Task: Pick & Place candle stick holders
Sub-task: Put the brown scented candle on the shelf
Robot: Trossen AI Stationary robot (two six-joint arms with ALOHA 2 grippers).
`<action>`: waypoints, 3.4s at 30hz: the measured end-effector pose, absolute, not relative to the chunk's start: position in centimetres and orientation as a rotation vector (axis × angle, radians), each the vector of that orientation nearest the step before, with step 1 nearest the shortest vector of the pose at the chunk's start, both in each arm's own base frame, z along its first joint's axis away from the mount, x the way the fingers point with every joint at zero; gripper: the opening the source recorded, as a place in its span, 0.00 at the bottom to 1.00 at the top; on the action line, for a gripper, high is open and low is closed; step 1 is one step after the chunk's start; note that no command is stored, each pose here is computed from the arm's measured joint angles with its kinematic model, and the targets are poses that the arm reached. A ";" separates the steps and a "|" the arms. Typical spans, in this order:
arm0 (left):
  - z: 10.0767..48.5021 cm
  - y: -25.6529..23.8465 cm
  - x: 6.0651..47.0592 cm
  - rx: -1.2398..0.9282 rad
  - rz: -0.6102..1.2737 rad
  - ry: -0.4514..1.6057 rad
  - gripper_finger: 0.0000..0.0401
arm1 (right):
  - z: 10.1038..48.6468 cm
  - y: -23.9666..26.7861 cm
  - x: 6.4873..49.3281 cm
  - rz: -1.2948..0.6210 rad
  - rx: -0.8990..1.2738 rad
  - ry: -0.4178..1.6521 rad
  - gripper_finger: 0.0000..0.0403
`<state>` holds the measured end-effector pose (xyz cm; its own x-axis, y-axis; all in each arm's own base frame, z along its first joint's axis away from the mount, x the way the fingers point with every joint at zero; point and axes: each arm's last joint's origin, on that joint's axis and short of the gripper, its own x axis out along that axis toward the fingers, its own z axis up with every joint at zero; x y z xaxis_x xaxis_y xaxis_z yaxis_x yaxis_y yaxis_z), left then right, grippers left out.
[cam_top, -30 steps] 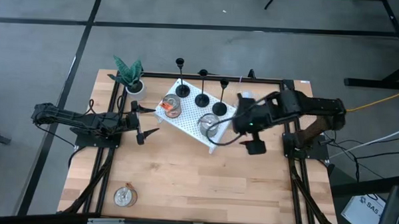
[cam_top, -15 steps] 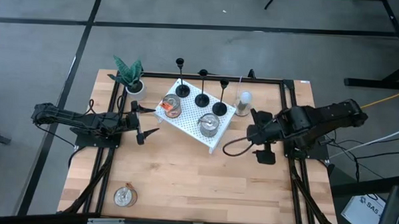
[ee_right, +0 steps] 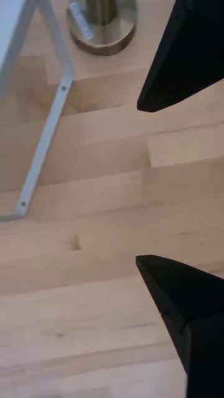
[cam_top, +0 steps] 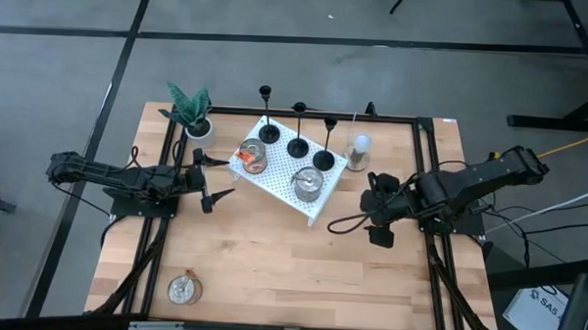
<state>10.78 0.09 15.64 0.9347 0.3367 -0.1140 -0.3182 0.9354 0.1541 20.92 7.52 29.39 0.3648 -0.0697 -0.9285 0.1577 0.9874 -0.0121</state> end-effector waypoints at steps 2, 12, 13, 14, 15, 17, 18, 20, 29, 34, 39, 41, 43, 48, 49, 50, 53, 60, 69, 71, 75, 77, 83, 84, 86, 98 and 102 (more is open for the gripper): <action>15.7 0.1 10.8 0.134 0.336 0.139 1.00 | 28.7 7.6 21.1 -0.156 0.080 1.166 0.99; 15.7 0.1 10.8 0.134 0.336 0.139 1.00 | 26.3 7.8 22.2 -0.143 0.036 1.049 0.99; 15.7 0.1 10.8 0.134 0.335 0.139 1.00 | 26.2 7.8 22.3 -0.140 0.027 1.031 0.99; 15.7 0.1 10.8 0.134 0.336 0.139 1.00 | 26.1 7.8 22.4 -0.139 0.020 1.015 0.99; 15.7 0.1 10.8 0.134 0.336 0.139 1.00 | 26.2 7.9 22.5 -0.133 0.016 1.004 0.99; 15.7 0.1 10.8 0.134 0.335 0.139 1.00 | 26.3 7.9 22.8 -0.115 0.000 0.976 0.99; 15.7 0.1 10.8 0.134 0.336 0.139 1.00 | 26.4 8.0 22.9 -0.104 -0.012 0.966 0.99; 15.7 0.1 10.8 0.134 0.336 0.139 1.00 | 26.5 8.1 23.1 -0.085 -0.033 0.947 0.99; 15.7 0.1 10.8 0.134 0.336 0.139 1.00 | 27.1 8.3 23.8 -0.066 -0.036 0.845 0.99; 15.7 0.1 10.8 0.134 0.335 0.139 1.00 | 27.2 8.3 24.1 -0.103 -0.044 0.808 0.99; 15.7 0.1 10.8 0.134 0.336 0.138 1.00 | 27.6 8.3 24.4 -0.129 -0.044 0.755 0.99; 15.7 0.1 10.8 0.134 0.336 0.139 1.00 | 27.6 8.2 24.4 -0.141 -0.071 0.744 0.99; 15.7 0.1 10.8 0.134 0.336 0.138 1.00 | 27.6 8.4 24.4 -0.152 -0.087 0.738 0.99; 15.7 0.1 10.8 0.134 0.336 0.139 1.00 | 27.8 9.3 24.0 -0.199 -0.141 0.704 0.99; 15.7 0.1 10.8 0.134 0.336 0.139 1.00 | 27.8 9.4 23.9 -0.210 -0.151 0.695 0.99; 15.7 0.1 10.8 0.134 0.336 0.139 1.00 | 27.8 9.6 23.8 -0.222 -0.159 0.686 0.99; 15.6 0.1 10.8 0.134 0.336 0.139 1.00 | 27.9 10.0 23.6 -0.245 -0.182 0.667 0.99; 15.7 0.1 10.8 0.134 0.336 0.138 1.00 | 25.4 10.0 23.5 -0.273 -0.178 0.578 0.99; 15.7 0.1 10.8 0.134 0.335 0.139 1.00 | 23.2 8.9 23.0 -0.265 -0.183 0.370 0.99; 15.7 0.1 10.8 0.134 0.336 0.139 1.00 | 22.8 8.5 23.0 -0.262 -0.171 0.339 0.99; 15.7 0.1 10.8 0.134 0.336 0.139 1.00 | 22.0 7.6 23.0 -0.268 -0.146 0.320 0.99; 15.7 0.1 10.8 0.134 0.336 0.139 1.00 | 21.8 7.2 23.1 -0.264 -0.128 0.307 0.99; 15.7 0.1 10.8 0.134 0.336 0.138 1.00 | 21.4 5.9 23.4 -0.255 -0.127 0.307 0.99; 15.7 0.1 10.8 0.134 0.336 0.139 1.00 | 21.4 5.8 23.5 -0.251 -0.125 0.308 0.99; 15.7 0.1 10.8 0.134 0.336 0.139 1.00 | 21.4 5.4 23.6 -0.256 -0.119 0.309 0.99; 15.7 0.1 10.8 0.134 0.336 0.139 1.00 | 21.4 3.5 24.7 -0.195 -0.062 0.275 0.99; 15.7 0.1 10.8 0.134 0.336 0.139 1.00 | 20.9 3.5 25.3 -0.181 -0.063 0.272 0.98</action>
